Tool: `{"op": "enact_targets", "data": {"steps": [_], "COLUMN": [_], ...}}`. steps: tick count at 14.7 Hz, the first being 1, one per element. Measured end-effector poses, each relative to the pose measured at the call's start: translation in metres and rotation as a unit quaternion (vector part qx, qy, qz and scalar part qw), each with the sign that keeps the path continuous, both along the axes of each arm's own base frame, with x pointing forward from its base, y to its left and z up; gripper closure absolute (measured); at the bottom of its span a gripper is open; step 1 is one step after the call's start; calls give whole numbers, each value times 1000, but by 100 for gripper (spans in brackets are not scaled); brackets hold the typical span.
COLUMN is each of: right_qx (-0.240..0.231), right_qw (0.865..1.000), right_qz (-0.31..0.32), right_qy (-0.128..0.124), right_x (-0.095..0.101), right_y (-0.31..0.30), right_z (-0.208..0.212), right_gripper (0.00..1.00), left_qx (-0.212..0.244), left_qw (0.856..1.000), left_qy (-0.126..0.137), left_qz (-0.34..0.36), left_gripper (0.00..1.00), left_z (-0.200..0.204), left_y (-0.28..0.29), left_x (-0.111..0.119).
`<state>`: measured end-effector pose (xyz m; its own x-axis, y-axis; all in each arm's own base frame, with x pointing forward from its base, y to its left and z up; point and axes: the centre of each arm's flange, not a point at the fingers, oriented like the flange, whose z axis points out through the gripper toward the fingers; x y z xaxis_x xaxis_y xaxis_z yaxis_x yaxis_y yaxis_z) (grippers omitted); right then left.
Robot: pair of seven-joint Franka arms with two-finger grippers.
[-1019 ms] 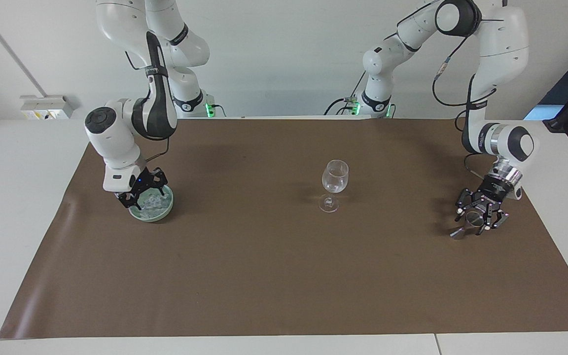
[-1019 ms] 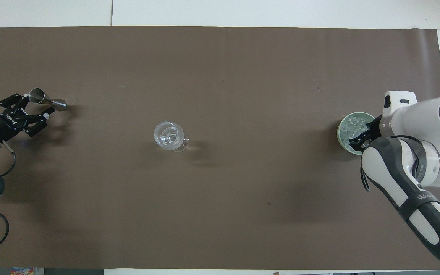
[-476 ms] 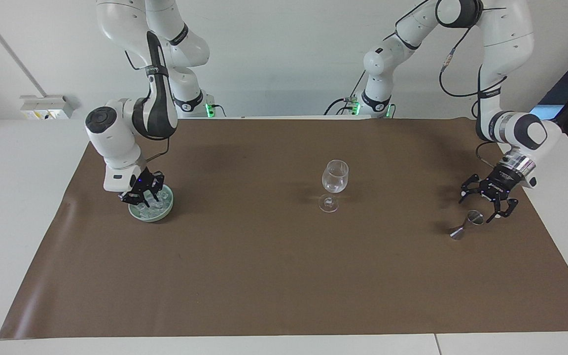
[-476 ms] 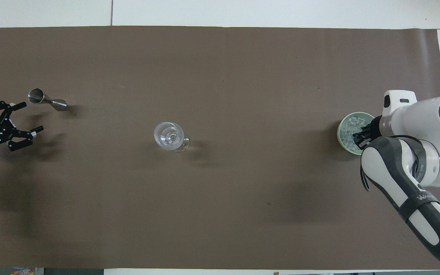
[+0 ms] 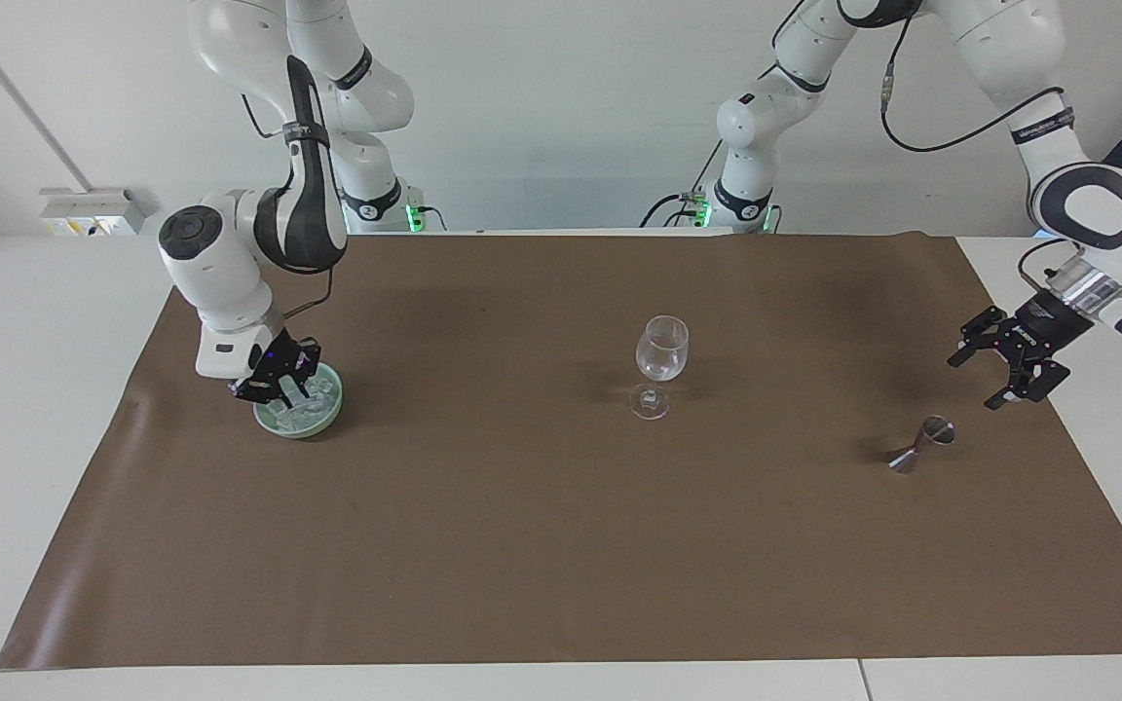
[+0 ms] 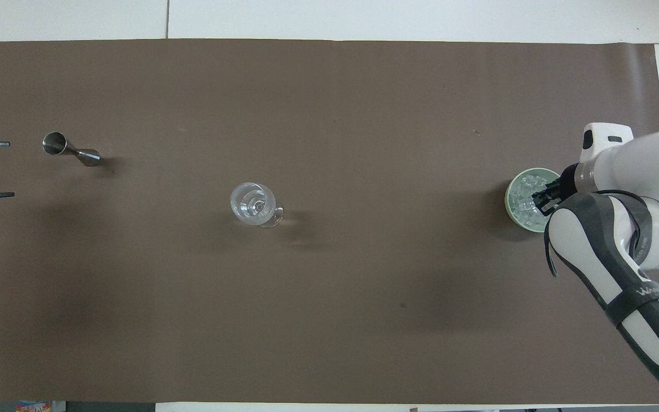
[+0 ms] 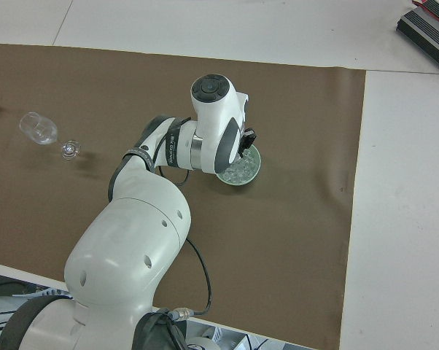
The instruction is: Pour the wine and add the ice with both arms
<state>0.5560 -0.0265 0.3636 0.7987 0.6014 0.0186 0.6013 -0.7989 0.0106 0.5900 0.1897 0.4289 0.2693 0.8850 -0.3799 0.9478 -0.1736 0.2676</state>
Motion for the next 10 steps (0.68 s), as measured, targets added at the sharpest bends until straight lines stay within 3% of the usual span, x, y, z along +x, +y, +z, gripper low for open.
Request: {"op": "enact_targets", "data": {"steps": [5, 10], "right_qx": [6, 42], "right_qw": [998, 984], "right_qz": [-63, -175], "right_qy": [6, 9], "right_x": [17, 26], "right_y": [33, 113], "right_z": [70, 150], "right_gripper": [76, 76], "left_qx": [89, 144], "left_qw": [987, 946], "left_qy": [-20, -66], "left_qz": [-133, -283], "left_gripper": [0, 0], "left_z": [76, 114], "left_y": [-76, -202], "left_x": [32, 34]}}
